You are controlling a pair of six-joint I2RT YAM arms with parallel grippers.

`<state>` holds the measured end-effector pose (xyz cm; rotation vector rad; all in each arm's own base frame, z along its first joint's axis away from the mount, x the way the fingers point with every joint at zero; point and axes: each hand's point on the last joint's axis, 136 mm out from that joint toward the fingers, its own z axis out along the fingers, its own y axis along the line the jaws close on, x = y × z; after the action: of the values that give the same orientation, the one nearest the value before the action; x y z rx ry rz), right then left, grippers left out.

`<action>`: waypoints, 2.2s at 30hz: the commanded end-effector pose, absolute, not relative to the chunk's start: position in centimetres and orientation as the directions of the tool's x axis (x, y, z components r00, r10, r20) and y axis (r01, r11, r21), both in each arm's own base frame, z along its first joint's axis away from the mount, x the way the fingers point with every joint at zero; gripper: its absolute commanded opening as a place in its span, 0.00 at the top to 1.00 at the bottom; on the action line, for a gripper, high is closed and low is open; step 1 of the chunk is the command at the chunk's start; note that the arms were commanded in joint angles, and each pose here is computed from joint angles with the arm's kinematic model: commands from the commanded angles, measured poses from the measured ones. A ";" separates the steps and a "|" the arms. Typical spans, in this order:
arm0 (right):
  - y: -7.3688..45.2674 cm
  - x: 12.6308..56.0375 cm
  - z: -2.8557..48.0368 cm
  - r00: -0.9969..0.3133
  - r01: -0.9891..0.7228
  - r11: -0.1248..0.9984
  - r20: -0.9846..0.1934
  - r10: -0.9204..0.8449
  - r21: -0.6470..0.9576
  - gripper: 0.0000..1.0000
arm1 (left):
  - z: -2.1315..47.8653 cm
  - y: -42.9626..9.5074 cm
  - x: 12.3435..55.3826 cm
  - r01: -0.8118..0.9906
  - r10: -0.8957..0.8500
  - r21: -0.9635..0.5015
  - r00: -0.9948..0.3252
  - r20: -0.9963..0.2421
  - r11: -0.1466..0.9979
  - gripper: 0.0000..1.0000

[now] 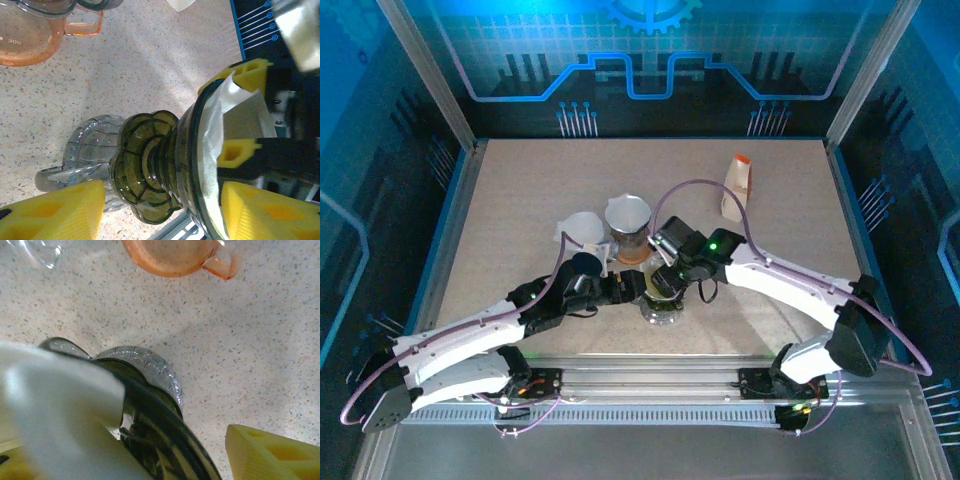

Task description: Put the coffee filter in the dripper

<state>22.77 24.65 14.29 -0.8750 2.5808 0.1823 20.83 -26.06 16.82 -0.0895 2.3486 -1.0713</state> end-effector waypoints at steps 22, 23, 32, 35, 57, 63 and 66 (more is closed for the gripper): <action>22.5 22.9 17.9 -0.693 -0.572 0.820 -0.525 -0.495 -0.018 0.32 | 17.3 -25.6 20.9 0.161 -0.293 -0.722 -0.838 -0.461 0.673 0.37; 22.9 22.7 18.2 -0.684 -0.584 0.812 -0.528 -0.504 -0.017 0.32 | 17.3 -25.6 20.9 0.162 -0.293 -0.722 -0.838 -0.461 0.673 0.37; 23.6 22.3 16.5 -0.696 -0.595 0.803 -0.480 -0.534 -0.030 0.31 | 17.3 -25.6 20.8 0.165 -0.289 -0.721 -0.839 -0.462 0.673 0.37; 23.5 22.5 16.1 -0.700 -0.586 0.809 -0.474 -0.534 -0.046 0.31 | 17.4 -25.6 20.7 0.168 -0.285 -0.720 -0.839 -0.463 0.674 0.37; 24.6 22.6 14.6 -0.712 -0.610 0.792 -0.415 -0.567 -0.036 0.30 | 17.3 -25.1 20.4 0.167 -0.282 -0.716 -0.840 -0.463 0.678 0.37; 24.6 22.6 13.5 -0.723 -0.611 0.791 -0.382 -0.576 -0.035 0.30 | 17.3 -25.2 20.4 0.168 -0.281 -0.717 -0.841 -0.462 0.677 0.37; 24.7 22.6 13.0 -0.727 -0.611 0.791 -0.371 -0.577 -0.031 0.31 | 17.1 -25.2 20.4 0.167 -0.278 -0.715 -0.843 -0.461 0.679 0.37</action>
<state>22.65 24.15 12.83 -0.8876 2.6114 0.1166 20.49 -25.65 17.60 -0.0881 2.3293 -1.0867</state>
